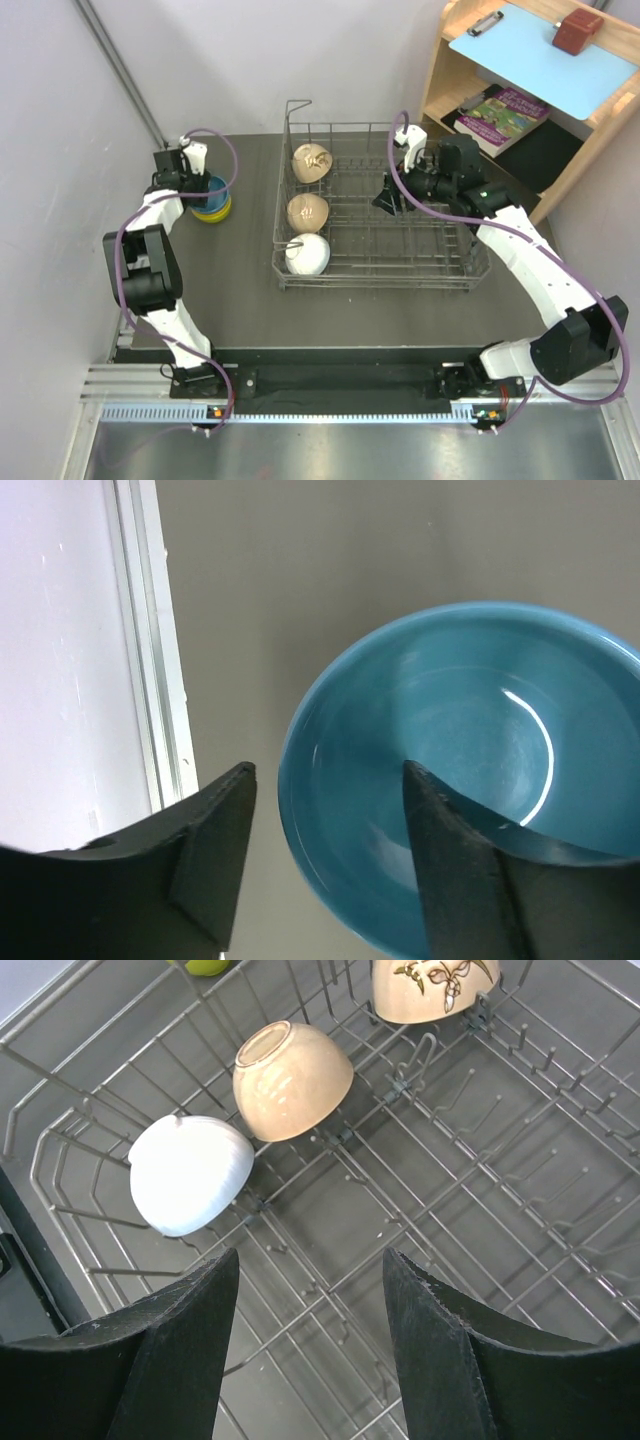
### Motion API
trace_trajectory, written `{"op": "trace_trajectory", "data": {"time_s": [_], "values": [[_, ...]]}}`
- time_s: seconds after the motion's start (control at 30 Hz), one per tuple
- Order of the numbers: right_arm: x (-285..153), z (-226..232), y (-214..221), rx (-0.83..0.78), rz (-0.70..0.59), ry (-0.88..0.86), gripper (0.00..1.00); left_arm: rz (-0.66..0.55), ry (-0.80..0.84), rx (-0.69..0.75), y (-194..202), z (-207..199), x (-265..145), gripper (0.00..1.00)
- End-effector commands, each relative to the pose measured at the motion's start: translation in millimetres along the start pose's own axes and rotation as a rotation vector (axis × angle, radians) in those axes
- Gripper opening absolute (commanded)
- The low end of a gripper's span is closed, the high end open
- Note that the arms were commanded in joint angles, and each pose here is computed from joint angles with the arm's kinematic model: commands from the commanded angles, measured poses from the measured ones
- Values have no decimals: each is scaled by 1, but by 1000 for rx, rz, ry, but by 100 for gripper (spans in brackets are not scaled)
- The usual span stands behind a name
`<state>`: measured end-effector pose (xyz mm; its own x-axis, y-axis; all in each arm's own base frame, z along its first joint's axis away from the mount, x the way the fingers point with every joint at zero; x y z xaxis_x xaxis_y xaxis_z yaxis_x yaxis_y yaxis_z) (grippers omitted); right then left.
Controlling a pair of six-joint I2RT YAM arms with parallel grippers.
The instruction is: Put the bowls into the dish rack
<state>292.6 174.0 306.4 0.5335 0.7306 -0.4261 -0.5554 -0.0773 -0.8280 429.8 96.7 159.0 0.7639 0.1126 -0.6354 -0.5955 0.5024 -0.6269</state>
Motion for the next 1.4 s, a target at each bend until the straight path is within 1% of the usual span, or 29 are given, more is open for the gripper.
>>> {"op": "trace_trajectory", "data": {"time_s": [0.0,0.07,0.2,0.27,0.3,0.37,0.4,0.47,0.5,0.63,1.17,1.37], "values": [[-3,2,-15,-36,-48,0,59,-60,-26,-4,-13,11,3,63],[-3,2,-15,-36,-49,4,59,-64,-28,-8,-14,13,2,55],[-1,1,-15,-33,-47,7,59,-76,-27,-10,-16,14,-1,48],[-2,1,-15,-31,-47,10,59,-78,-25,-11,-17,14,-1,43],[-2,1,-15,-33,-48,8,59,-82,-25,-12,-18,14,-3,38],[-2,1,-15,-33,-49,11,59,-82,-25,-13,-18,15,-4,34],[-2,1,-16,-32,-49,13,59,-84,-27,-15,-19,15,-6,29],[-3,1,-17,-34,-54,15,59,-86,-30,-15,-19,17,-8,24],[-3,1,-18,-35,-55,15,59,-88,-33,-18,-20,18,-11,18],[-4,2,-20,-43,-60,17,59,-95,-39,-20,-24,23,-18,0],[-3,4,-25,-64,-58,-8,60,-180,-44,-21,-44,35,-66,0],[-4,5,-26,-68,-63,-10,60,-174,-21,-22,-40,30,-67,0]]}}
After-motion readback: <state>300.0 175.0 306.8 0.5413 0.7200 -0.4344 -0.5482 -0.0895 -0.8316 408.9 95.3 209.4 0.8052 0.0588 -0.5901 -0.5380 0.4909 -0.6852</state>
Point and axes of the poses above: each gripper's point midway between its finger pads, its own x axis out along the fingers, its own z axis along the line the jaws close on, y = z × x, the point moved 7 cm from there along -x, back along the fingers, and after that the axes turned 15 degrees about x, right-handed, at the moved point
